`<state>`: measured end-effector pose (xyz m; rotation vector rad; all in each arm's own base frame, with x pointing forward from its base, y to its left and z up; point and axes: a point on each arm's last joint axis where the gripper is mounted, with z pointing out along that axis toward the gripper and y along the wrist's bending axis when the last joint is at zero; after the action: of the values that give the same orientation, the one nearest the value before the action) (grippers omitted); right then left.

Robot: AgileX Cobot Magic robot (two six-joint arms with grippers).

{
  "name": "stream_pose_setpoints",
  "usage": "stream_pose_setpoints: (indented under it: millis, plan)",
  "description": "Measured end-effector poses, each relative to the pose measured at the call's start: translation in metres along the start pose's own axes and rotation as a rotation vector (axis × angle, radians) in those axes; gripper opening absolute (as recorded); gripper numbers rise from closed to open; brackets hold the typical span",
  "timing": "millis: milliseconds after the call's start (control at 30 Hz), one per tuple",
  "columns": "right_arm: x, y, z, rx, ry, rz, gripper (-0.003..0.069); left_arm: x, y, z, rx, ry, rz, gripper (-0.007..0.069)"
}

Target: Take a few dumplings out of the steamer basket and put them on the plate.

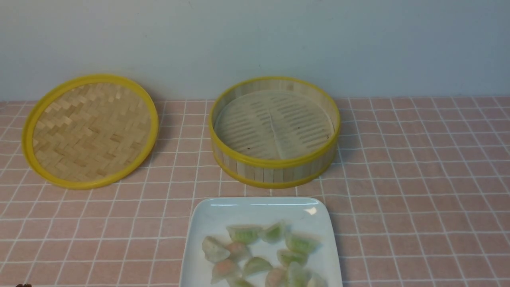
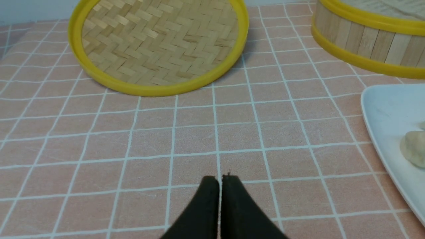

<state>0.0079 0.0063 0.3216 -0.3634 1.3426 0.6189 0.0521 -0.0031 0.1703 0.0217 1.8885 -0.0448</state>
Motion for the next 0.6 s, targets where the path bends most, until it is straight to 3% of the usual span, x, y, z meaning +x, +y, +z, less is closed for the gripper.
stream_pose_setpoints:
  millis: [133,433,600]
  plan:
    - [0.025,-0.004,0.008,0.063,0.060,-0.038,-0.0015,0.000,0.000,0.000,0.000,0.000,0.000,-0.0006]
    - [0.115,-0.037,0.010,0.518,0.302,-0.082,-0.0015,0.000,0.000,0.000,0.000,0.000,0.000,-0.0006]
    - [0.141,-0.046,0.004,0.639,0.367,-0.059,-0.0015,0.000,0.000,0.000,0.000,-0.001,0.000,-0.0006]
